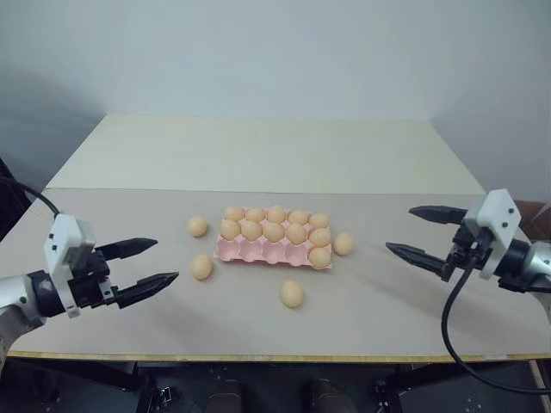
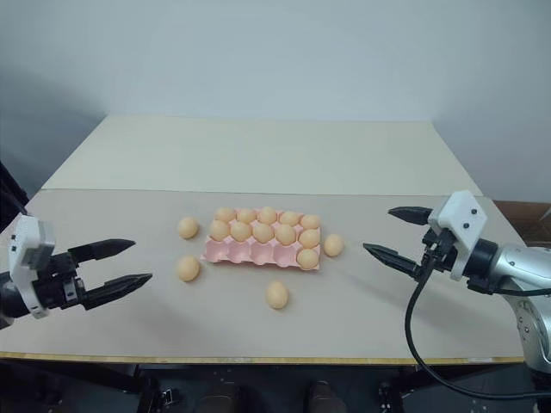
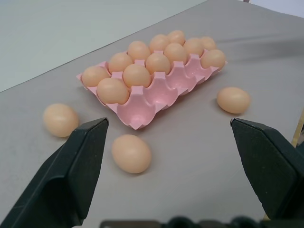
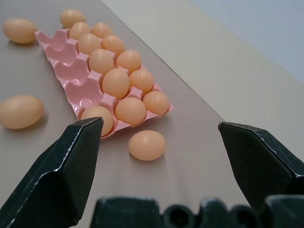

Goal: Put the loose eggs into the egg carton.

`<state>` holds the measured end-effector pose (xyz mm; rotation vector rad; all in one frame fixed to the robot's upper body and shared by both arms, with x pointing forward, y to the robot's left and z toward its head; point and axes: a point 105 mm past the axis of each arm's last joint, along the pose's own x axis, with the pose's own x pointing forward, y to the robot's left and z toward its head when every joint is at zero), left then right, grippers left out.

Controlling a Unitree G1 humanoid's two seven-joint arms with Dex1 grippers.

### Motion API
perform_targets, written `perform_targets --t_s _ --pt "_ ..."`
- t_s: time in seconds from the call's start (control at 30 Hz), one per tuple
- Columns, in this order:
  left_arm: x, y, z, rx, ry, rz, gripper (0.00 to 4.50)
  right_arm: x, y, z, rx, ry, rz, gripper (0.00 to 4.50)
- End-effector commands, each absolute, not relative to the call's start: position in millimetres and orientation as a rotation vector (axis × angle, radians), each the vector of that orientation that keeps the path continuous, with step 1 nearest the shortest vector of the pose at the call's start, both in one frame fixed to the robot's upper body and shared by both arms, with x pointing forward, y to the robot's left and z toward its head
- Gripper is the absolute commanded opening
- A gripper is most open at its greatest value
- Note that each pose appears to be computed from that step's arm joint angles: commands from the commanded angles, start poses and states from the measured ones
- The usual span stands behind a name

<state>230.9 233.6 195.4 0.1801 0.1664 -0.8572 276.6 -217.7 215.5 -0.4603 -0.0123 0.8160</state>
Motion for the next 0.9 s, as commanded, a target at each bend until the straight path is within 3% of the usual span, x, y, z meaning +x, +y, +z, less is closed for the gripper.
perform_targets --t_s 0.03,0.17,0.3,0.43,0.67,0.9 --pt "226 233 204 0.198 0.148 -0.875 4.48 271 -216 228 -0.501 -0.043 0.833 4.50" --pt "230 232 208 0.201 0.133 -0.884 4.48 271 -207 220 -0.504 -0.028 0.865 4.50" --pt "234 224 209 0.207 0.138 -0.934 4.48 285 -198 189 -0.649 0.061 0.898 4.50" --pt "241 220 210 0.206 0.128 -0.948 4.48 306 -189 159 -0.745 0.102 0.946 4.50" --pt "243 216 210 0.208 0.119 -0.970 4.48 358 -176 142 -0.828 0.084 0.920 4.50" --pt "240 217 208 0.215 0.126 -0.961 4.48 378 -162 127 -0.787 0.100 0.976 4.50"
